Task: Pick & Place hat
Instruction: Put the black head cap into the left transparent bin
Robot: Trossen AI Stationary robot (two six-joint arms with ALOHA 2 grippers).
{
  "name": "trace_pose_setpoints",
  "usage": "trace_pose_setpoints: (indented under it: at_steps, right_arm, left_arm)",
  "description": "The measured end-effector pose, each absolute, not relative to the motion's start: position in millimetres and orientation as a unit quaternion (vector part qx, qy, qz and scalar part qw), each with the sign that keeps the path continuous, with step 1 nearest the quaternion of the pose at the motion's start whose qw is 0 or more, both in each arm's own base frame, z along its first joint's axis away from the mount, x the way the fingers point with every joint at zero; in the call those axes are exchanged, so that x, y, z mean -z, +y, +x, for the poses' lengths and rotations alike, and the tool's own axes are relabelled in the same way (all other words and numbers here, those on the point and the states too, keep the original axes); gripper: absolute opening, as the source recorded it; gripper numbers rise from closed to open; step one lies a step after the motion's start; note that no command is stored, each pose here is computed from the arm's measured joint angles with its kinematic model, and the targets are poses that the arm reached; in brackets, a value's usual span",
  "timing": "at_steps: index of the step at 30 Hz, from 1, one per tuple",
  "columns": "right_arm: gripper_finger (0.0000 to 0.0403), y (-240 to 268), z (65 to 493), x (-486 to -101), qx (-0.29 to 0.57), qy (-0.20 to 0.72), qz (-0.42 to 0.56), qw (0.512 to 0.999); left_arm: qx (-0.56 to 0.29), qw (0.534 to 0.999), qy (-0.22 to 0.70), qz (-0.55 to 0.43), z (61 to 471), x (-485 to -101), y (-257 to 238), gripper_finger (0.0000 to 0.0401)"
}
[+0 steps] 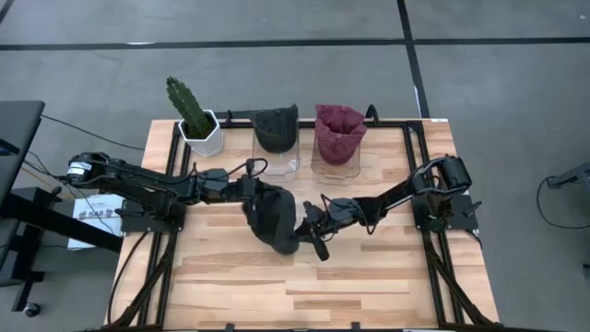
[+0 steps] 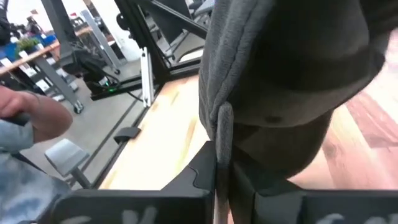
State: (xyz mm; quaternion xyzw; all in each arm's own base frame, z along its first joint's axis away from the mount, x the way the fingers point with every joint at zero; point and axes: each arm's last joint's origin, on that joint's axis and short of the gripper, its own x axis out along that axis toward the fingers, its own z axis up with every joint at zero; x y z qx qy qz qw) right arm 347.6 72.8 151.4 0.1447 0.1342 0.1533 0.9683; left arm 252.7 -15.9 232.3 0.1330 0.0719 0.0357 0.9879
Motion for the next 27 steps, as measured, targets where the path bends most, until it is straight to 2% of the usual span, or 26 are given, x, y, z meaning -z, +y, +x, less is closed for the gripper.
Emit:
trace_pose_setpoints:
  at_steps: [7,15,23,27]
  right_arm:
    - [0.0006,72.8,346.5,-148.5,-0.151,0.16,0.141,0.965]
    - [0.0003,74.0,334.5,-163.9,-0.131,0.204,0.117,0.963]
    - [0.0001,84.0,311.1,-183.0,-0.047,0.223,0.067,0.971]
    - [0.0001,96.9,300.4,-189.4,-0.06,0.232,0.047,0.97]
  left_arm:
    - [-0.034,0.988,0.072,0.133,252.7,-232.3,-16.1,0.0017]
    - [-0.032,0.989,0.062,0.132,249.8,-236.6,-18.0,0.0019]
    - [-0.048,0.991,-0.005,0.123,227.2,-268.1,-15.8,0.0019]
    - [-0.096,0.988,-0.033,0.119,213.0,-284.0,-11.8,0.0019]
